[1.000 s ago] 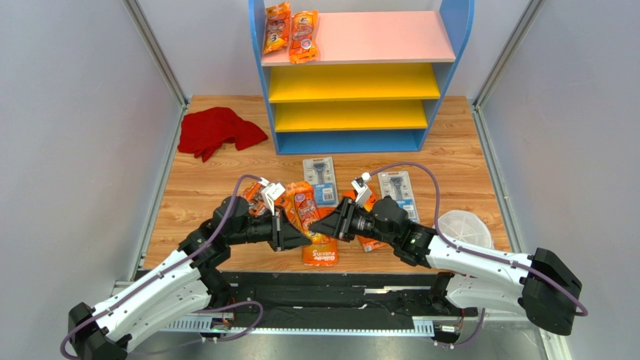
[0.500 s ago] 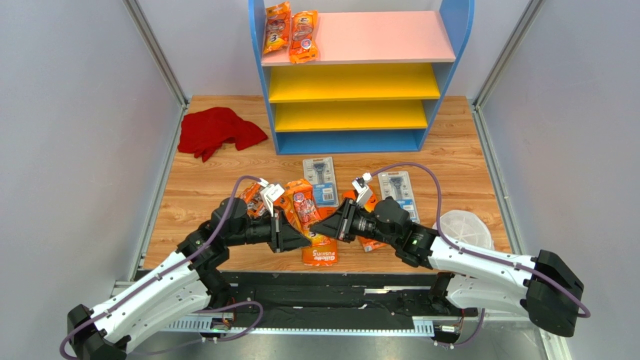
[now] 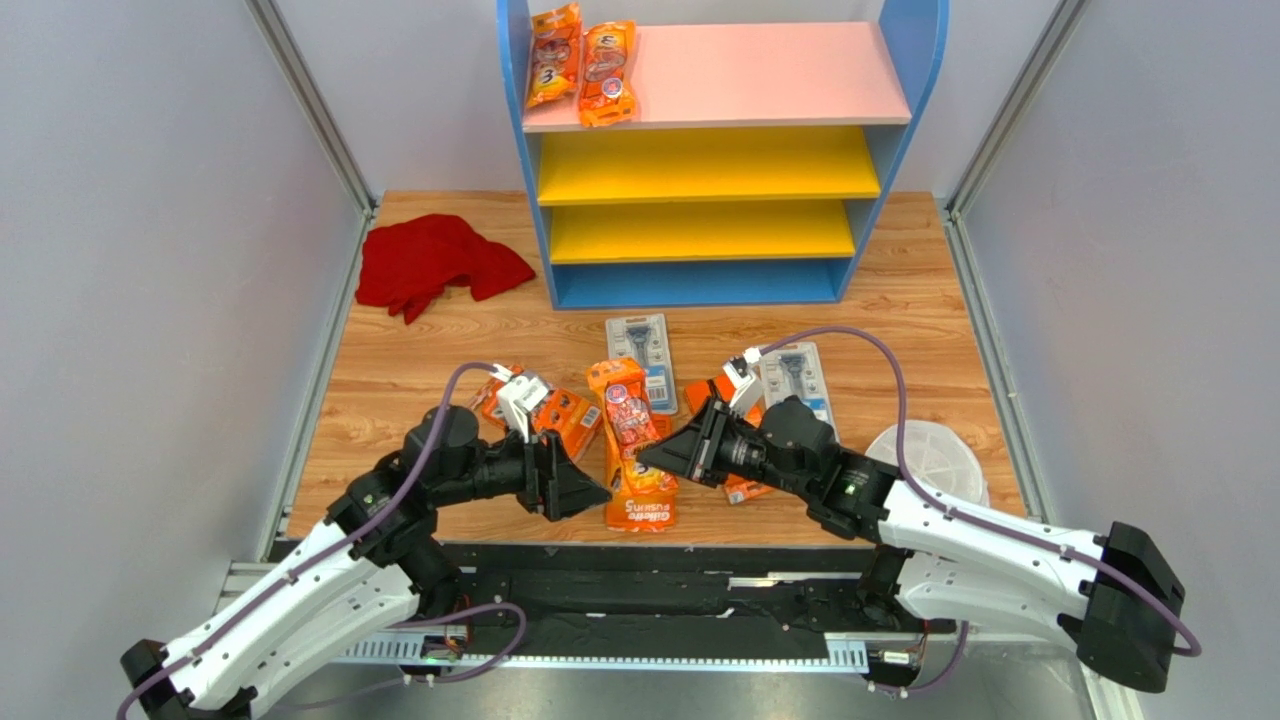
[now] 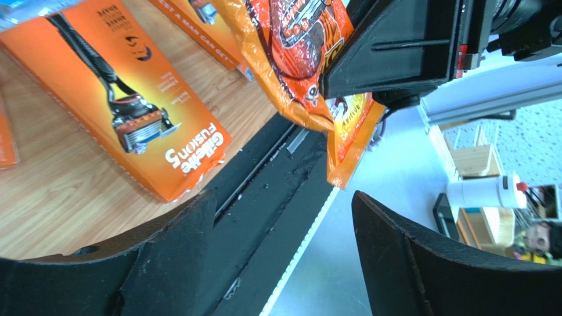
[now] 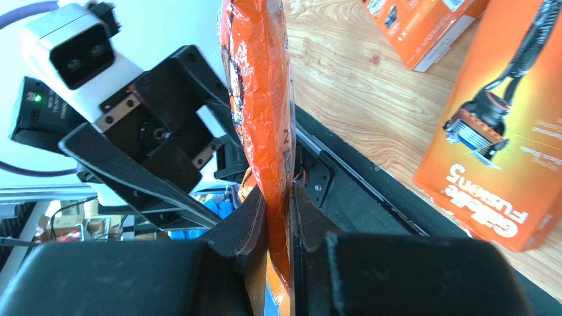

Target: Place and organize the shaving razors onto the shelf

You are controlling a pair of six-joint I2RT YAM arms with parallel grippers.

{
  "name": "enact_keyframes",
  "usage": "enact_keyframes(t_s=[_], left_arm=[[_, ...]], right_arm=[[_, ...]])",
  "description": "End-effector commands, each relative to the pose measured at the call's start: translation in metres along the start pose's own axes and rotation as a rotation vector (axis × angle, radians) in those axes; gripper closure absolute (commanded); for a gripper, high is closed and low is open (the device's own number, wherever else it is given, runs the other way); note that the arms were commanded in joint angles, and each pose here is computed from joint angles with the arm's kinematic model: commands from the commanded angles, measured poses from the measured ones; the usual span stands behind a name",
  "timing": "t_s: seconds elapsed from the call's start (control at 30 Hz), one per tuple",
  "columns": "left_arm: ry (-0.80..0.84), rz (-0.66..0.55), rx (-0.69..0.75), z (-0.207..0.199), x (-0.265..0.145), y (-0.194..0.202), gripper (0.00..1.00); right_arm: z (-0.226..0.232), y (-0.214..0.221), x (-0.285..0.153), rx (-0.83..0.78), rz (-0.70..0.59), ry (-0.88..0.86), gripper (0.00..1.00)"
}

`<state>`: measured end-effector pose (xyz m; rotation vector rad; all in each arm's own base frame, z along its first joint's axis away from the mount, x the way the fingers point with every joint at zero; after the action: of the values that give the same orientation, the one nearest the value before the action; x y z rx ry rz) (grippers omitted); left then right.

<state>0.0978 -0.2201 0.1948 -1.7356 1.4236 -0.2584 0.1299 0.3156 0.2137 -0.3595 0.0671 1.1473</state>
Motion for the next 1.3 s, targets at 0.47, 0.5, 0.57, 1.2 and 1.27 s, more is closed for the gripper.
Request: enact_keyframes(t_s=[0.47, 0.5, 0.57, 1.2, 1.27], left_arm=[[-0.215, 0.031, -0.024, 0.035, -0.009, 0.012, 0.01], [-0.220, 0.036, -0.025, 0.037, -0.008, 0.013, 0.01], [-0.224, 0.040, -0.028, 0.038, -0.007, 0.014, 0.01], [-0.235, 0.063, -0.047, 0.044, -0.004, 0.021, 0.01], [-0.238, 0.063, -0.050, 0.044, -0.003, 0.022, 0.01]], right_arm=[[0.032, -0.034, -0.023, -0.122, -0.119, 0.099, 0.99], [0.036, -0.036, -0.024, -0.125, -0.125, 0.093, 0.99], [0.049, -0.042, -0.024, -0.142, -0.141, 0.077, 0.99], [0.187, -0.160, -0.005, -0.347, -0.208, -0.014, 1.00], [0.202, -0.176, -0.004, -0.352, -0.221, -0.036, 1.00]])
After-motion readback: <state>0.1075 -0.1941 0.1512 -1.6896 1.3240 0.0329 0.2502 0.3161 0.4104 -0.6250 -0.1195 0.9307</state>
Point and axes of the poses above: each gripper's point midway between its finger pads, its own x axis out along the fingers, its own z axis along the line the jaws close on, y = z × x, the point moved 1 cm from there along -x, back along the fingers, and after that the axes turned 6 degrees about x, right-handed, at the moved point
